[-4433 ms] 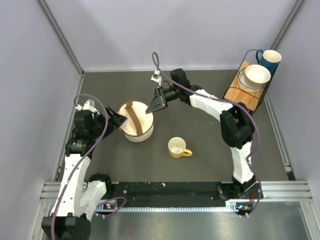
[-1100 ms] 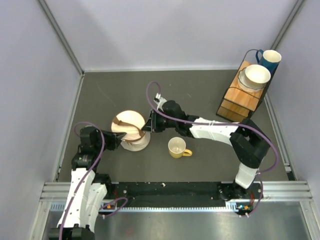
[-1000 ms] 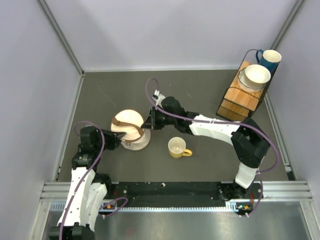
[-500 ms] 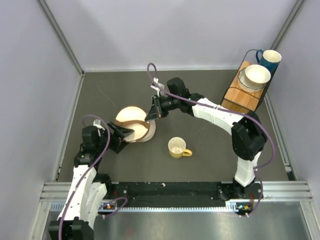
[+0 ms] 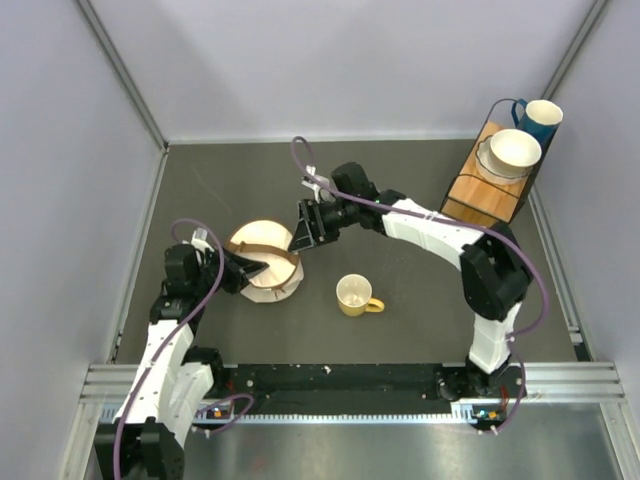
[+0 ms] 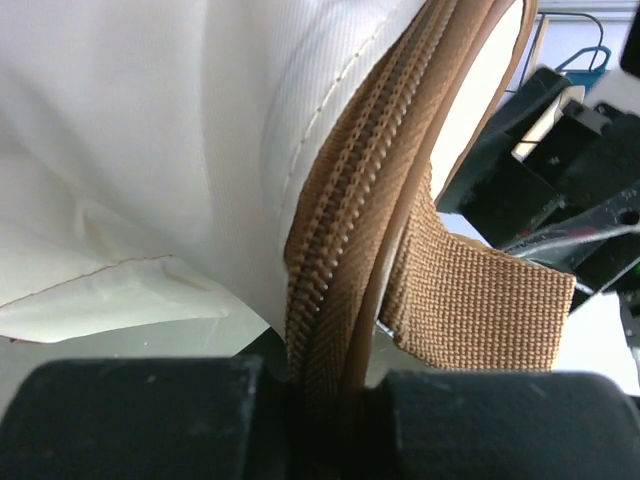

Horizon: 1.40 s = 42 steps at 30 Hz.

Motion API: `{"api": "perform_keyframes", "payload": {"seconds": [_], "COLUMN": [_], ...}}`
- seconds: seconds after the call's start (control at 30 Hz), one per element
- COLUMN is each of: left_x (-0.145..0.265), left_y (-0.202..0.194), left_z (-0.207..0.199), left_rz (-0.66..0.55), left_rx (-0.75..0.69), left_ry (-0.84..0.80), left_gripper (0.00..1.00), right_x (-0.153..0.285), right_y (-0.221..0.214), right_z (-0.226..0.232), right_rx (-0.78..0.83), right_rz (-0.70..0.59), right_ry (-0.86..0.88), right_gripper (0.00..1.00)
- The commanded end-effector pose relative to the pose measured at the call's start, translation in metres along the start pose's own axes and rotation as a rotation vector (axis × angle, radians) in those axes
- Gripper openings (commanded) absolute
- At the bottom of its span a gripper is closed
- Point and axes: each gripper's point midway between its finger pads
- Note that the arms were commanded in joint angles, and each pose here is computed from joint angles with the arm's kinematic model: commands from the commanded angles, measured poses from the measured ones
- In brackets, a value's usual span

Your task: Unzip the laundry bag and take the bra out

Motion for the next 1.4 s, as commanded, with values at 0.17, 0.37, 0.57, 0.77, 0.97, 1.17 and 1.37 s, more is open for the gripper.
{"api": "perform_keyframes", "payload": {"seconds": [0.17,0.37,0.57,0.77,0.97,1.17,1.37], "left_x": [-0.003,-0.001,-0.001,-0.001,-0.001,-0.001,-0.001], "left_y": [0.020,0.025,0.025,0.025,0.026,0.026,0.027], "left_z": [0.000,-0.004,-0.006,-0.010,-0.011,-0.013,-0.013], "left_rz": [-0.064,-0.067,-0.059,-0.057,-0.059,-0.058,-0.060], "left_rx": [0.100,0.130,0.147,0.146,0.146,0.144,0.145], "left_ry": [0.066,0.082,0.076,0.065,0.062,0.057,0.054], "left_gripper": [0.00,0.00,0.00,0.00,0.00,0.00,0.00], "right_x": [0.081,0.033,-0.007,-0.022,-0.033,-0.043,-0.050], "right_y": [0.014,-0.040,-0.059,-0.060,-0.057,-0.060,-0.059], "right_z": [0.034,0.043,0.043,0.042,0.039,0.041,0.049], "right_rx": [0.260,0.433,0.472,0.476,0.454,0.452,0.446], "right_rz": [-0.481,-0.443,-0.412,-0.427,-0.423,-0.402,-0.399], "right_ry": [-0.142,-0.125,-0.118,-0.129,-0.134,-0.118,-0.092], "right_gripper": [0.63,0.63,0.58,0.48,0.39,0.37,0.37]}}
Point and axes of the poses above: each gripper's point midway between its finger pads, its own x axis back along the fingers, its own z axis along the line the jaws close on, y = z × x, and after that the axes turned 13 degrees about -x, right-handed
